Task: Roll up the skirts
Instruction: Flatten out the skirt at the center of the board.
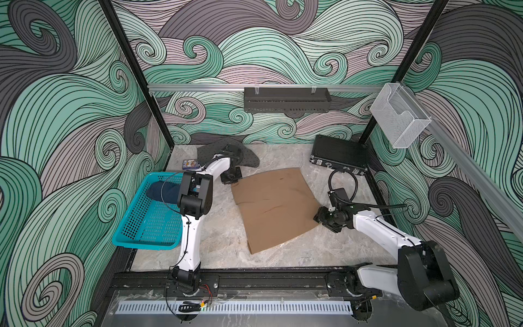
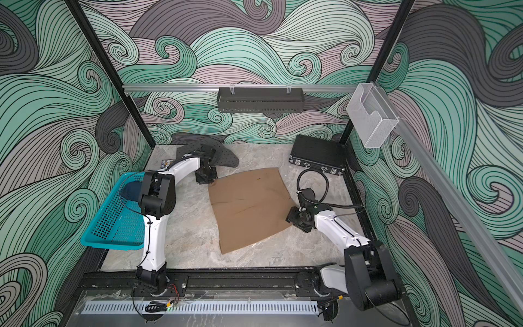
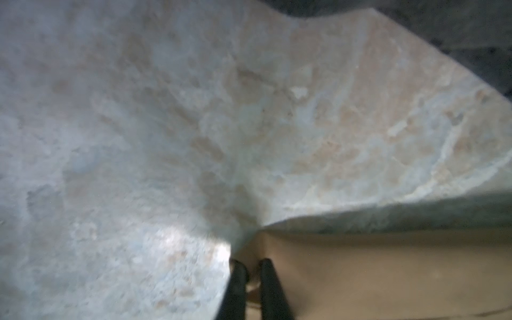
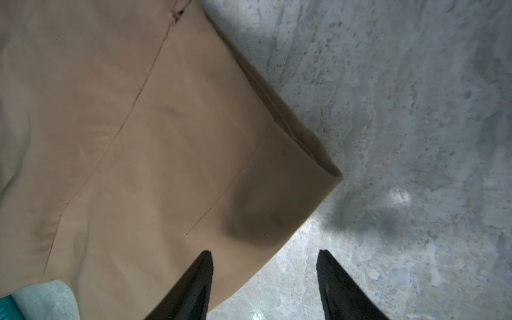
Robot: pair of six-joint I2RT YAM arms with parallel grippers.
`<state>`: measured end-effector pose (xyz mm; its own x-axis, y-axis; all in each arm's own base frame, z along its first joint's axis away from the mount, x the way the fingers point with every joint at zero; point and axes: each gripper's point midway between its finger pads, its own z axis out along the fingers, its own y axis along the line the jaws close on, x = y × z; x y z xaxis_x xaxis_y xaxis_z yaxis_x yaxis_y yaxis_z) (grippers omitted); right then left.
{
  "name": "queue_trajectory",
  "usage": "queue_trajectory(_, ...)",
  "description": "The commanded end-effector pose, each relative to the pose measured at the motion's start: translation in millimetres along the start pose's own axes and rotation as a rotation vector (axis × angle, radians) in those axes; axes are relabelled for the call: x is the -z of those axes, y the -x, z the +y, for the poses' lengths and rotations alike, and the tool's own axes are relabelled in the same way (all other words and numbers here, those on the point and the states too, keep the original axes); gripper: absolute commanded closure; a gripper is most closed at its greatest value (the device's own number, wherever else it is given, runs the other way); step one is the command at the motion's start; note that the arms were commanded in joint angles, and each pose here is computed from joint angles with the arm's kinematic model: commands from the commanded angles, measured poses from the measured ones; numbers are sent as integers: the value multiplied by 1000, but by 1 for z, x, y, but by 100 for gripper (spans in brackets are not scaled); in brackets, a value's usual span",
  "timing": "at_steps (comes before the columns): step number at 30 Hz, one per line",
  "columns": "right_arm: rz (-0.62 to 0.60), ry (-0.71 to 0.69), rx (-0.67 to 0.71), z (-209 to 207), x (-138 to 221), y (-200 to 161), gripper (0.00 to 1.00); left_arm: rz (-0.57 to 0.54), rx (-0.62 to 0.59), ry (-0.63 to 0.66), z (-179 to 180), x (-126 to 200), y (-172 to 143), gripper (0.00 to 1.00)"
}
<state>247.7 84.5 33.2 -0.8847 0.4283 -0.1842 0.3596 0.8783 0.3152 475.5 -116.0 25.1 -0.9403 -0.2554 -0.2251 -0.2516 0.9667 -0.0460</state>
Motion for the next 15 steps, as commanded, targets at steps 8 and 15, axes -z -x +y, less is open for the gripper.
queue_trajectory(8, -40, 56, -26, 17, 2, 26, 88, -108, 99, -103, 6, 43, 43, 100)
queue_trajectory(15, -150, 108, -60, 11, 39, 18, 94, -179, 227, -259, 4, 100, 33, 100)
